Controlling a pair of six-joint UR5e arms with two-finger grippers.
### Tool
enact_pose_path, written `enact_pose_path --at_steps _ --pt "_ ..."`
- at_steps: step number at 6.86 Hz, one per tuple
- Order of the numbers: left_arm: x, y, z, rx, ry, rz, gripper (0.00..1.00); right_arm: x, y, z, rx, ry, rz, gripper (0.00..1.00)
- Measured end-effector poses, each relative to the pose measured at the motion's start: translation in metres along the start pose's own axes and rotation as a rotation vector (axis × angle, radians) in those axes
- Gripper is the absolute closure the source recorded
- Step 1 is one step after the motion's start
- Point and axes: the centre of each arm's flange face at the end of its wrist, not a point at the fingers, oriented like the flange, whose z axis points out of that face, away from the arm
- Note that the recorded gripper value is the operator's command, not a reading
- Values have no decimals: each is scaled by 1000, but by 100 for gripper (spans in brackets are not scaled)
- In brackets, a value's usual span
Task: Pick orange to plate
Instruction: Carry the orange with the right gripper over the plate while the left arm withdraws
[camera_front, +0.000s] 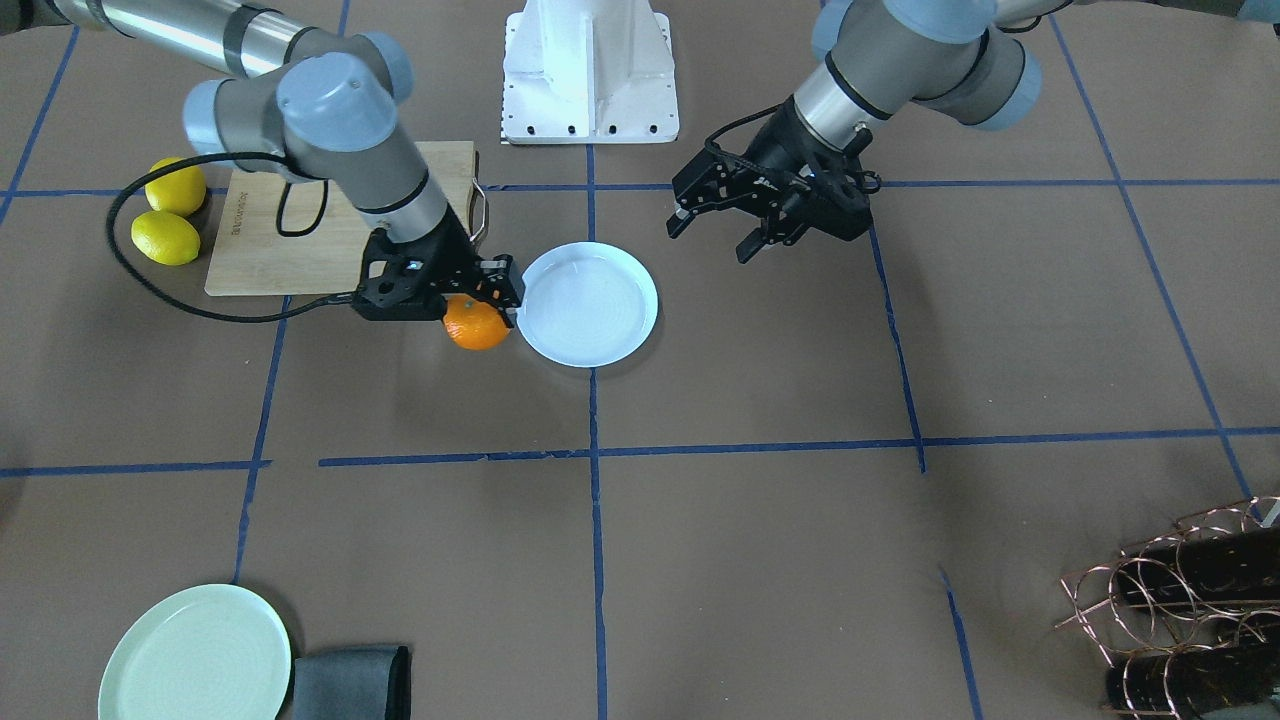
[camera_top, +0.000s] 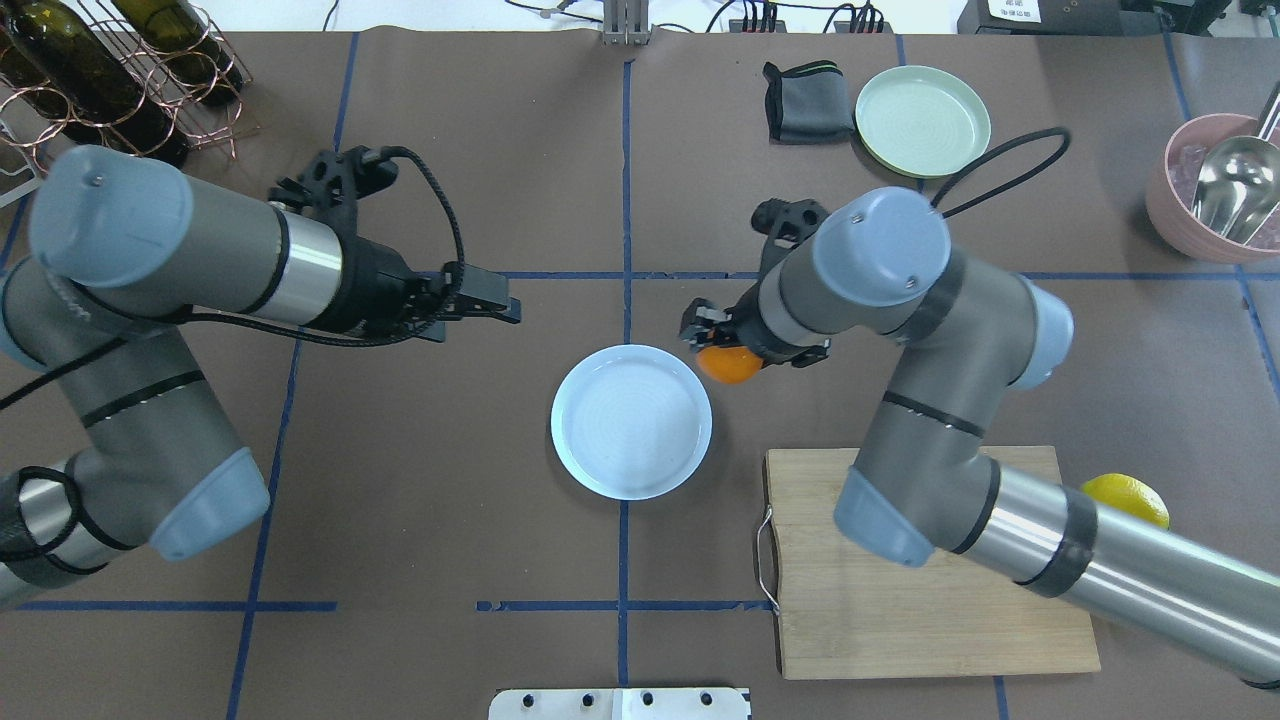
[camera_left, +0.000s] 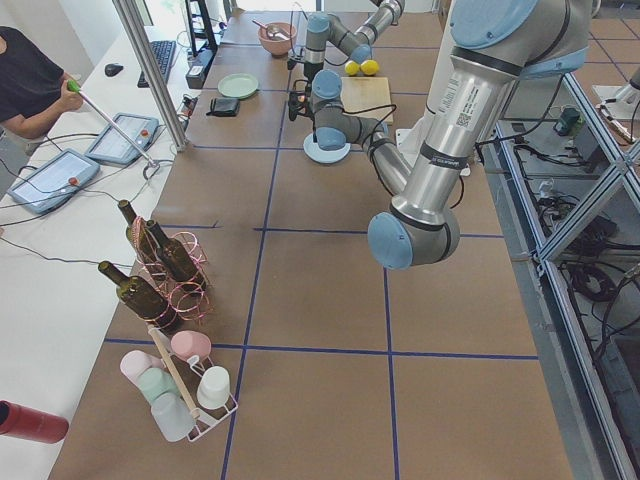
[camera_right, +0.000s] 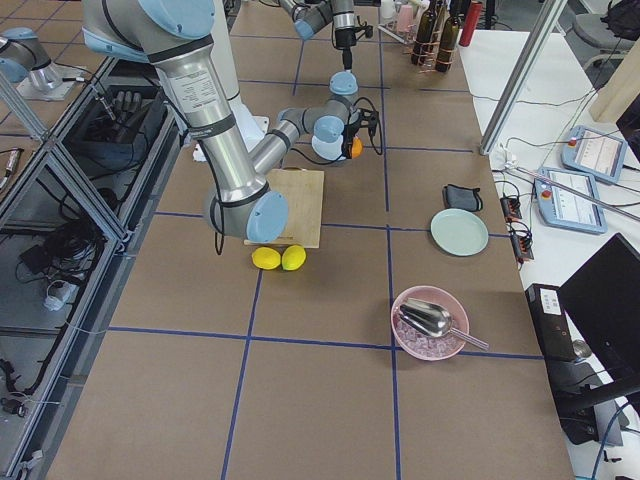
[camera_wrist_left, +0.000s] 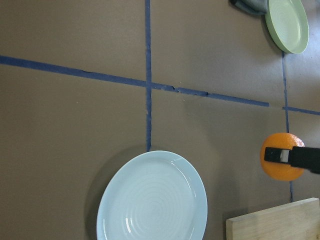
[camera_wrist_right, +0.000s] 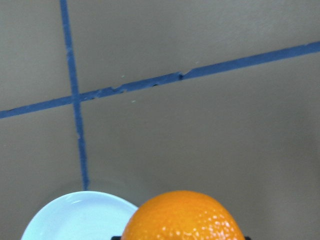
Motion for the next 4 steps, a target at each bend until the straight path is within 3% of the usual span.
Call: enact_pose_path --at_steps 2,4 --pt "-42 -14 -31 6 -38 45 1 -48 30 29 12 4 7 100" --pt "-53 -16 -39 7 -48 52 1 -62 51 55 4 30 -5 100"
